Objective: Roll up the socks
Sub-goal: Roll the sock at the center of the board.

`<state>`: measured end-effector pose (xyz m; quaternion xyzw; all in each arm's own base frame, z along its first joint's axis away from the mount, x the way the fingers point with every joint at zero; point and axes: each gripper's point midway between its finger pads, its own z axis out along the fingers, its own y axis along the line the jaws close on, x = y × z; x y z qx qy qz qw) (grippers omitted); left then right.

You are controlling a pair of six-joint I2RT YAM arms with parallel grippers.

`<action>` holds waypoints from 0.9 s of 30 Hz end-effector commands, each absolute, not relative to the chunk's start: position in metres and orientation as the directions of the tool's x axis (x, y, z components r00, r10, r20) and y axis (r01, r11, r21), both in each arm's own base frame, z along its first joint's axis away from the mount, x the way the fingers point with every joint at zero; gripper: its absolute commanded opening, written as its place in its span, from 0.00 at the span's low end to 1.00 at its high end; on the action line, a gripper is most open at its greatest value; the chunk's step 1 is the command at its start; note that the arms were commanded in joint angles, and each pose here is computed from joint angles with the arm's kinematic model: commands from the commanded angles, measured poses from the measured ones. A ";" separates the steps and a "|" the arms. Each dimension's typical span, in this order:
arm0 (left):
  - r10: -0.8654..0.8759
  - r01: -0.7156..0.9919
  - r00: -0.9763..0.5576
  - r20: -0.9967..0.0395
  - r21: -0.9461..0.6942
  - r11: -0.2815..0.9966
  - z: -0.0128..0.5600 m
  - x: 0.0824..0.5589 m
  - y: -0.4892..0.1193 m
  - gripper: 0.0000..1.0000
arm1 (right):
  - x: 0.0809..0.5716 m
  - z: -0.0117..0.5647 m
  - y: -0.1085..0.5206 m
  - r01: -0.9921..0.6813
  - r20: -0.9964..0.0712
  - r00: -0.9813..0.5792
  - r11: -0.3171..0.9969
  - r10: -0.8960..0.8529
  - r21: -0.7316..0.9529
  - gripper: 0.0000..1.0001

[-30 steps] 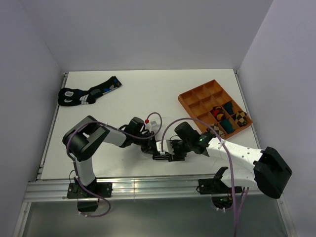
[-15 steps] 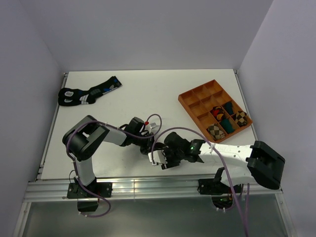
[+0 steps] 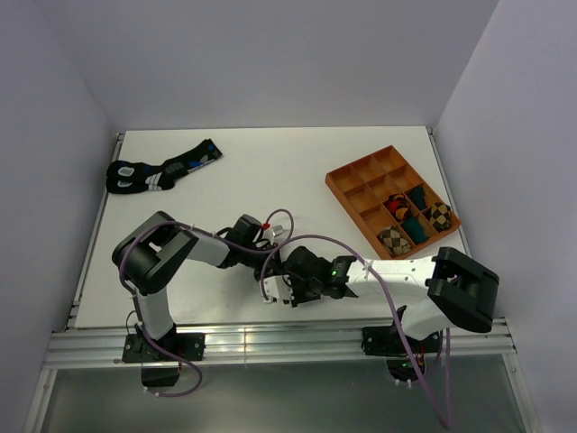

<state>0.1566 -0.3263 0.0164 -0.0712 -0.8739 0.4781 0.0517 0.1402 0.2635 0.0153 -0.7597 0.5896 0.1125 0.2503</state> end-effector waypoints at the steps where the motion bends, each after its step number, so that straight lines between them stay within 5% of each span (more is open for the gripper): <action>1: 0.151 0.056 -0.987 0.053 -0.772 0.634 -0.013 0.141 -0.302 0.05 | 0.145 0.018 0.270 -0.961 -0.470 0.246 -0.150 -0.848 -0.232 0.23; 16: -0.093 0.118 -0.973 -0.210 -0.805 0.581 0.031 0.181 -0.303 0.30 | 0.126 0.024 0.245 -0.960 -0.459 0.050 -0.169 -0.887 0.222 0.21; 27: -0.231 0.236 -0.862 -0.450 -0.762 0.603 0.061 0.194 -0.282 0.32 | 0.120 0.025 0.248 -0.871 -0.424 -0.072 -0.151 -0.903 0.468 0.20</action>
